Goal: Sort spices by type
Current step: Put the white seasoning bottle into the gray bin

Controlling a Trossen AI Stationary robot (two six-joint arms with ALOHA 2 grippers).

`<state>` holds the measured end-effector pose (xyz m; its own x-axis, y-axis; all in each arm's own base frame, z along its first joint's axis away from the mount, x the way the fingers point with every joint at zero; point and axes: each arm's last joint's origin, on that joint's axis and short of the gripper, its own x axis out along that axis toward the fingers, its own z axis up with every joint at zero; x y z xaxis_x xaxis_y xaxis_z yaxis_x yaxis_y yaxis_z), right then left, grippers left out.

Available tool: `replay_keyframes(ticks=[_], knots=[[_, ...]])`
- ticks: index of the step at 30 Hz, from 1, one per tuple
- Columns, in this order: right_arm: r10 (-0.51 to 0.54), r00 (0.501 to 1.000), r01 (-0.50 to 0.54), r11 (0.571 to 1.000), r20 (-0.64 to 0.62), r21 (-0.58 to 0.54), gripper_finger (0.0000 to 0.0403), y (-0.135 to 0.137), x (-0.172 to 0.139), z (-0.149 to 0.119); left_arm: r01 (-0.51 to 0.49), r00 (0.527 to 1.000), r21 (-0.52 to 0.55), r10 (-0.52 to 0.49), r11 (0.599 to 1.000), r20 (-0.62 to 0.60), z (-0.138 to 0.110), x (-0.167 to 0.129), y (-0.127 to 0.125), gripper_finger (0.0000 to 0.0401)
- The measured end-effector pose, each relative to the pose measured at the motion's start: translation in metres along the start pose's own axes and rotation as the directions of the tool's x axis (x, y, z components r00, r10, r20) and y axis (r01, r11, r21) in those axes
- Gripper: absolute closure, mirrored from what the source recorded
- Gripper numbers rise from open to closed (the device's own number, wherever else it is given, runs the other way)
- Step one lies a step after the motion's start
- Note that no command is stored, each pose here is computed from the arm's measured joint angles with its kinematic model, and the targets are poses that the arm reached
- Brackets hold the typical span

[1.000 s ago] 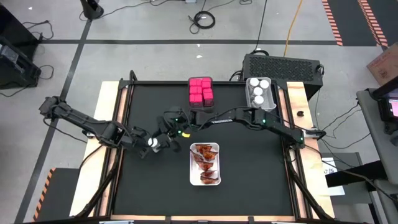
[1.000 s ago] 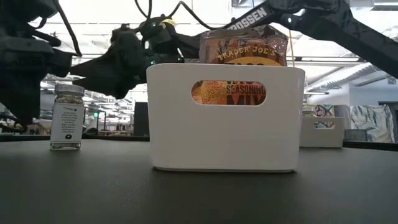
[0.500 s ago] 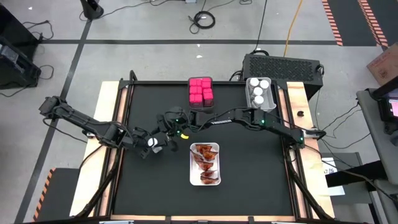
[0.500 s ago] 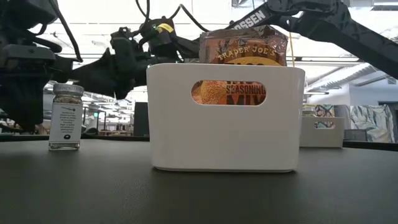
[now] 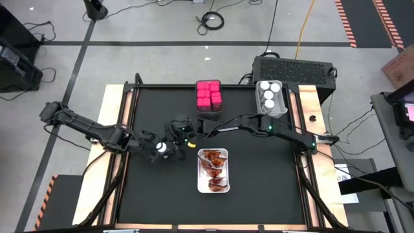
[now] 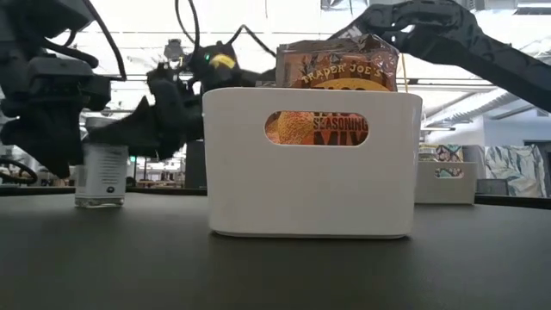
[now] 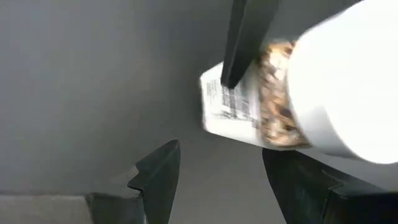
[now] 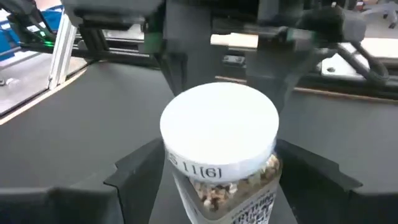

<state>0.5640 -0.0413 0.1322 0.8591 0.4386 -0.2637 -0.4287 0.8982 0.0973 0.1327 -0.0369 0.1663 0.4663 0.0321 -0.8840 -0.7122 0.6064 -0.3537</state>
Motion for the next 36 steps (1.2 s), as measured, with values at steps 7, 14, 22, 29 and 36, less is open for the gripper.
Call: replay_keyframes(ticks=[7, 14, 22, 29, 36], knots=[[0.002, 1.000, -0.002, 1.000, 0.009, -0.001, 0.0115, 0.000, 0.002, -0.002, -0.005, 1.000, -0.011, 0.005, 1.000, 0.000, 0.002, 0.000, 0.001, 0.0170], [0.001, 0.999, -0.001, 1.000, 0.051, 0.000, 0.0120, 0.000, 0.001, 0.003, 0.024, 0.998, 0.011, -0.023, 1.000, -0.066, 0.000, 0.000, 0.000, 0.0170], [-0.001, 0.999, 0.001, 1.000, 0.051, -0.003, 0.0202, 0.000, 0.001, 0.003, 0.051, 0.991, 0.029, -0.047, 0.998, -0.125, -0.001, 0.000, 0.000, 0.0170], [-0.017, 1.000, 0.016, 0.999, 0.022, 0.036, 0.0215, -0.007, -0.010, 0.014, 0.047, 0.991, 0.030, -0.043, 0.998, -0.124, -0.002, 0.000, 0.000, 0.0170], [-0.086, 0.992, 0.090, 0.995, -0.090, 0.044, 0.0215, -0.029, -0.065, 0.057, 0.043, 0.995, 0.030, -0.040, 0.999, -0.091, 0.000, 0.000, -0.001, 0.0170]])
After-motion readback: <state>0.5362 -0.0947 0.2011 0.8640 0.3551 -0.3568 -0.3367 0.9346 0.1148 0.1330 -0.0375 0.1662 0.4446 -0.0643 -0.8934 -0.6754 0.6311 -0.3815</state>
